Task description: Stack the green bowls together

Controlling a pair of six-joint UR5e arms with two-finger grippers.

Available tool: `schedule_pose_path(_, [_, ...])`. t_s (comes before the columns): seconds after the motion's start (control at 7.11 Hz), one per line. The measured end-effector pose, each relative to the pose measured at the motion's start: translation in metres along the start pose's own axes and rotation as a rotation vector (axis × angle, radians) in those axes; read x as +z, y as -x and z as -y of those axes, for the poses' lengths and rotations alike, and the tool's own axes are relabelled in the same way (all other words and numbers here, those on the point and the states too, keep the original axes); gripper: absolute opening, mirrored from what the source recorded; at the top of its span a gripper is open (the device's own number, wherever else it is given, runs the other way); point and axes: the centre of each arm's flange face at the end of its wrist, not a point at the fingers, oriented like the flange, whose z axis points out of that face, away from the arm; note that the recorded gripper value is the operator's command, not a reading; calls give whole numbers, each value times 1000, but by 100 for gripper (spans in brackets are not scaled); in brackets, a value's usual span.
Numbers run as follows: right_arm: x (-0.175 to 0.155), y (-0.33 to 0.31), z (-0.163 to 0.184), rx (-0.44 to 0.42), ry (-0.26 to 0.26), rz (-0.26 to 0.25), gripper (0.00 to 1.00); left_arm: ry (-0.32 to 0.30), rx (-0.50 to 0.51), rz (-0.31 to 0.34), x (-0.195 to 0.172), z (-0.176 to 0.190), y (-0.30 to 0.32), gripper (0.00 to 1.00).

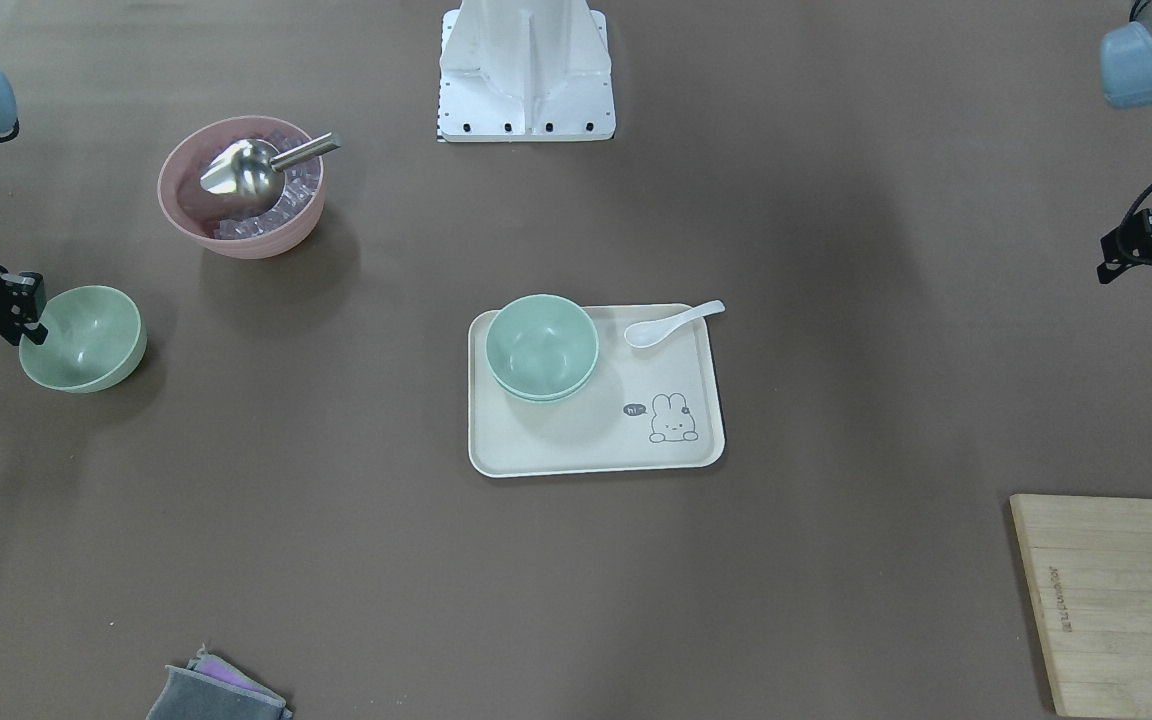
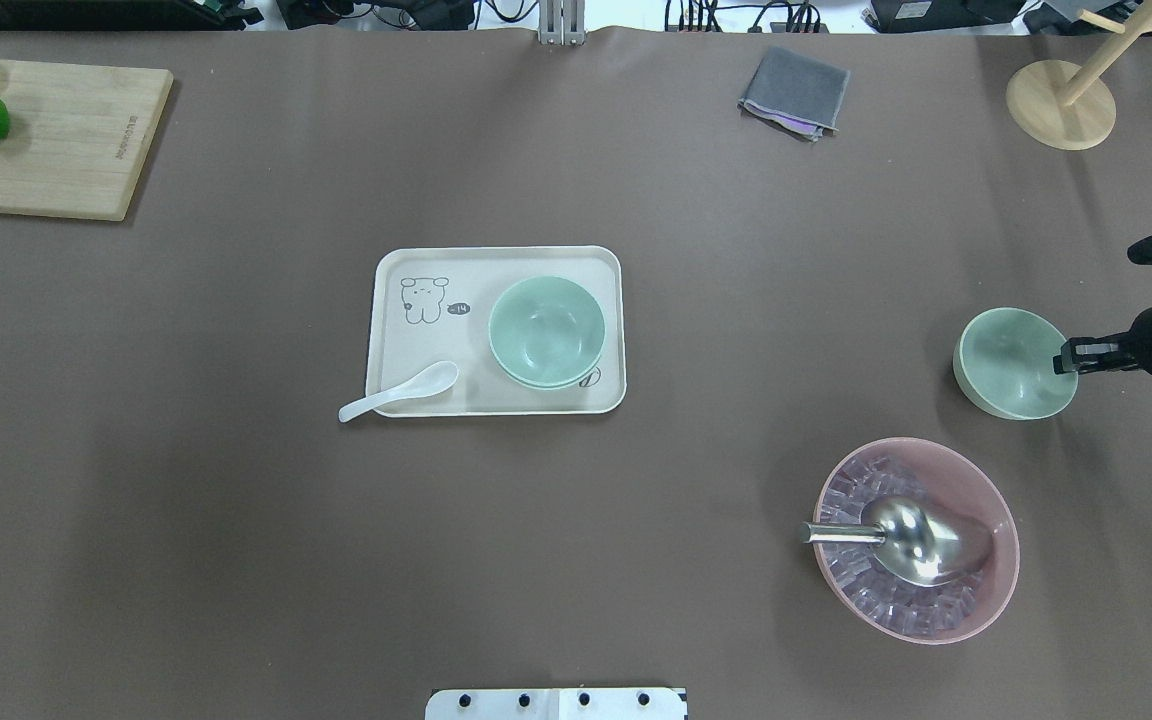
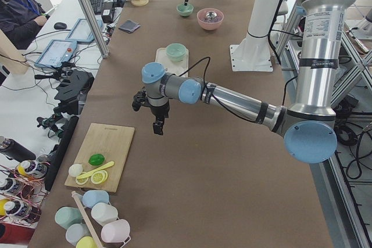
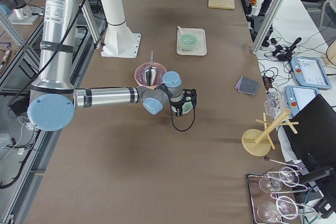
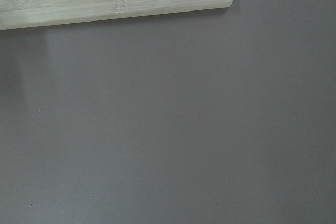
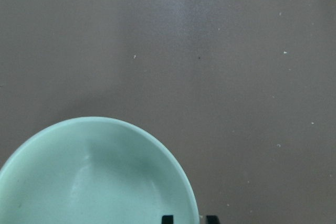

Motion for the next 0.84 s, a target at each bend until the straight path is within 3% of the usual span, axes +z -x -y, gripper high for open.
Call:
schedule_pose_path(0.42, [-8,13,4,-5,-7,18,0,0,1,-1,0,1,-1,99])
schedule_pose_path(0.84, [-47,108,63,13,-2,10,0,24,-20,-5,6,-1,5,99])
